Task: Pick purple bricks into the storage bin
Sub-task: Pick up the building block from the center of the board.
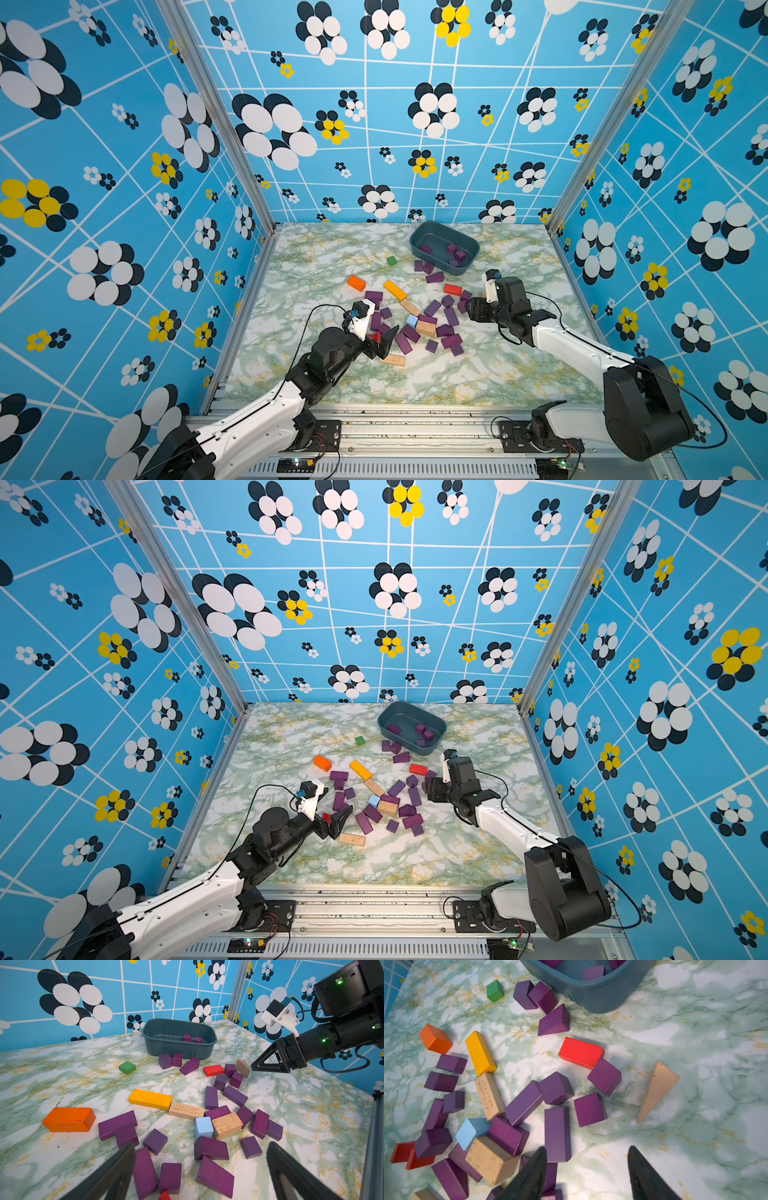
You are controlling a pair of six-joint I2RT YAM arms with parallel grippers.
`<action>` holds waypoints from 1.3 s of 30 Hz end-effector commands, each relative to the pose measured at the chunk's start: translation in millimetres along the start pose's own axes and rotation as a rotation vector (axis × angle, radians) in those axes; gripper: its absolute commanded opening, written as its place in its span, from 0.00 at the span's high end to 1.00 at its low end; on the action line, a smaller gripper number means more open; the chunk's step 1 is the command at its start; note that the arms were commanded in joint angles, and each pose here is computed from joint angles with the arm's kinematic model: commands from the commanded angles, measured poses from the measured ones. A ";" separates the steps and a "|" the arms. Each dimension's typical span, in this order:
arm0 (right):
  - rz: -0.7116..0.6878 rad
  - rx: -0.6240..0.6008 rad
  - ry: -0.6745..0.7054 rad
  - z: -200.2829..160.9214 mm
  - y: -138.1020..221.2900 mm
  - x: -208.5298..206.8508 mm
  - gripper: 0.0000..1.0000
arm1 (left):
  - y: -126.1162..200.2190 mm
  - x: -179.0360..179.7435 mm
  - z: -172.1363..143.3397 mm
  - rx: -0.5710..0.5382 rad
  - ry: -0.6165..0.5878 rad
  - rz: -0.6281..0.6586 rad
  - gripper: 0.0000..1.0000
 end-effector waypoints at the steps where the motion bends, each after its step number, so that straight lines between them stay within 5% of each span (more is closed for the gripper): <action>1: -0.036 0.061 0.086 1.9 -5.7 4.1 0.38 | 1.7 -1.1 2.8 -0.035 -0.005 -0.008 0.00; 8: -0.061 0.141 0.087 -1.1 -30.2 4.2 0.45 | 0.6 -9.8 -0.4 -0.012 -0.042 -0.094 0.00; 39: -0.117 0.269 0.094 0.3 -69.3 0.0 0.57 | -16.4 6.4 -16.2 0.041 -0.016 0.012 0.01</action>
Point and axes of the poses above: each gripper's point midway between its finger pads, its own y axis back along the fingers, its own x axis along the line the jaws close on, z = x × y, the point moved 7 cm from there along y, back along the fingers, and after that the axes turned 14 degrees about y, right-handed, at the moved point
